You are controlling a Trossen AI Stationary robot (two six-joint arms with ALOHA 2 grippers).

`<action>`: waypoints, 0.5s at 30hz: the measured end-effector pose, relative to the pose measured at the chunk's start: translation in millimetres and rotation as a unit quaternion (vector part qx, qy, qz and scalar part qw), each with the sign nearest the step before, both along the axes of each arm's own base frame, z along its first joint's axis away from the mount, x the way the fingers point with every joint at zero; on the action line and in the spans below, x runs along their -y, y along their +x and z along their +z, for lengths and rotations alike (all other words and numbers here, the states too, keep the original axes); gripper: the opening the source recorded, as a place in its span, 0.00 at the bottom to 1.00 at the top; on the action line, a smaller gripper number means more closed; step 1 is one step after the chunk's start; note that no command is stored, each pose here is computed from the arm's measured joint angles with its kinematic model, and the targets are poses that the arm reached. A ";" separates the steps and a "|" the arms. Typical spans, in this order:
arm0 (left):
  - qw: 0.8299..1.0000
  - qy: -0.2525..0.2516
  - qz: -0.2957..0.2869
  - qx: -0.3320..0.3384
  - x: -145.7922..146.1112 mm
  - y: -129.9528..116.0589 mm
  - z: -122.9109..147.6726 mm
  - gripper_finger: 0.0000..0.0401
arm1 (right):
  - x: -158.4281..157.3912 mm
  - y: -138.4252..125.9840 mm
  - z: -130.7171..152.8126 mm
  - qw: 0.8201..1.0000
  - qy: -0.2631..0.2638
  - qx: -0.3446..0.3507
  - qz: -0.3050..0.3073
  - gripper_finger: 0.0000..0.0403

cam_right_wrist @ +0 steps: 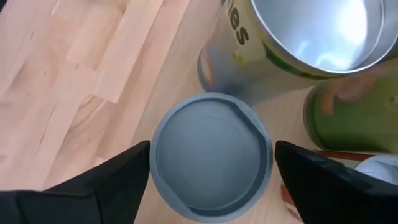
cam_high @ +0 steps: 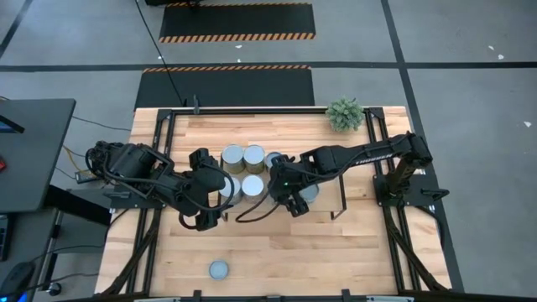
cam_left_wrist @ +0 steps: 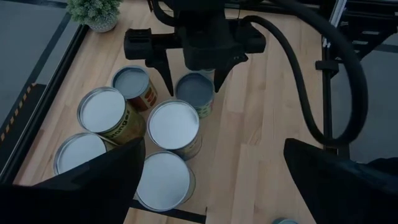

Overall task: Pick and place cans onto a shelf
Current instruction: Put the canned green peas on the shelf

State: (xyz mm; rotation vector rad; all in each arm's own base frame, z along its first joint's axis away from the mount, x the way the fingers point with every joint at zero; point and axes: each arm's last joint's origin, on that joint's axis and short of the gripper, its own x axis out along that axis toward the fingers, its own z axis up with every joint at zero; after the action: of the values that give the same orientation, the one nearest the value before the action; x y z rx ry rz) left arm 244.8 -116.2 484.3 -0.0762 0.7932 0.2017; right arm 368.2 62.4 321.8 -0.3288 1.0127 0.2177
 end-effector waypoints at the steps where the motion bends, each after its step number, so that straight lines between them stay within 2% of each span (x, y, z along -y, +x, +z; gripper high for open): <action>1: 1.000 0.000 0.000 0.000 0.0 0.0 0.0 0.97 | -0.2 0.0 0.0 1.000 0.002 0.000 0.001 0.85; 6: 1.000 0.000 0.000 0.000 0.1 0.0 0.0 0.97 | -0.3 0.1 0.1 1.000 0.003 0.000 0.002 0.80; 10: 1.000 0.000 0.000 0.000 -0.1 -0.1 0.1 0.97 | -0.6 0.1 0.1 1.000 0.009 0.000 0.002 0.79; 15: 1.000 0.000 0.000 0.000 -0.1 -0.2 0.1 0.97 | 2.7 0.7 0.4 0.997 0.042 -0.001 -0.062 0.79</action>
State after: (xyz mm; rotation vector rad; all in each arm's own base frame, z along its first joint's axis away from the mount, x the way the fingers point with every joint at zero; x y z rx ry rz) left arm 244.7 -116.1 484.4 -0.0773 0.7931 0.2022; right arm 368.9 59.7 322.3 -0.1882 1.0190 0.1472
